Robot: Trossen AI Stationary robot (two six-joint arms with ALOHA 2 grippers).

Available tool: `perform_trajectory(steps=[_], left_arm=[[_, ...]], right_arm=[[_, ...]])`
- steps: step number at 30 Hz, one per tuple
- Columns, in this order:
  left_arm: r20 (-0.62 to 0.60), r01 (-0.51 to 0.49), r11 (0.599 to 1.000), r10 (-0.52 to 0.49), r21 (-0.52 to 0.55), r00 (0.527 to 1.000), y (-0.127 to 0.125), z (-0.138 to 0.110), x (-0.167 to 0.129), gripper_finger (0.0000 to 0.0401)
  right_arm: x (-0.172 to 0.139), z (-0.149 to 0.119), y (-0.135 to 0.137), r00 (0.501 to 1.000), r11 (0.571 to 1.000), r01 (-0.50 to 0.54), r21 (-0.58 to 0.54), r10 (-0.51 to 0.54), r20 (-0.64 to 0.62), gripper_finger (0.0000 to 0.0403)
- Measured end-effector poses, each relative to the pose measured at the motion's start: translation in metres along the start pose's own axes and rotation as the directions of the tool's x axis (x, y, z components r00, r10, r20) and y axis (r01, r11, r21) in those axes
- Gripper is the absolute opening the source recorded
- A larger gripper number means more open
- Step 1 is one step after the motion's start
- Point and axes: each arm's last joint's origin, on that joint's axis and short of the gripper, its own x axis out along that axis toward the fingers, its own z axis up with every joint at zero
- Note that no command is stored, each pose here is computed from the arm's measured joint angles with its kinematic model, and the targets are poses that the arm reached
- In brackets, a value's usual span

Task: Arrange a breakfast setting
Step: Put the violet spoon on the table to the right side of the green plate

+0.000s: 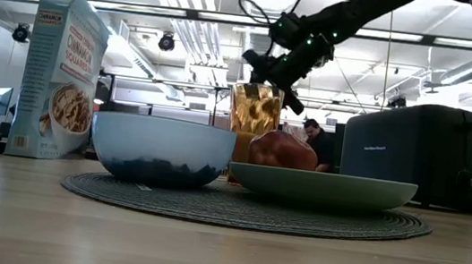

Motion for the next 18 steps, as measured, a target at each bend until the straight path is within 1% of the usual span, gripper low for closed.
perform_trajectory(steps=[2,8,12,18], left_arm=[[0.006,-0.019,1.0,0.019,0.003,1.0,0.001,0.0,0.0,0.0227],[0.014,-0.052,0.999,0.052,0.014,0.999,0.002,0.0,0.0,0.0227],[0.013,-0.054,0.998,0.053,0.017,0.998,0.002,-0.001,0.0,0.0227],[0.011,-0.054,0.998,0.054,0.023,0.998,0.003,-0.001,0.0,0.0227]], right_arm=[[0.005,-0.002,-0.002,1.0,1.0,0.024,0.002,-0.024,-0.005,0.0219],[0.016,-0.004,-0.007,0.999,0.999,0.037,0.005,-0.037,-0.004,0.0219],[0.022,-0.006,-0.012,0.998,0.998,0.066,0.011,-0.066,-0.012,0.0218],[0.031,-0.008,-0.017,0.997,0.997,0.073,0.015,-0.073,-0.024,0.0197]])
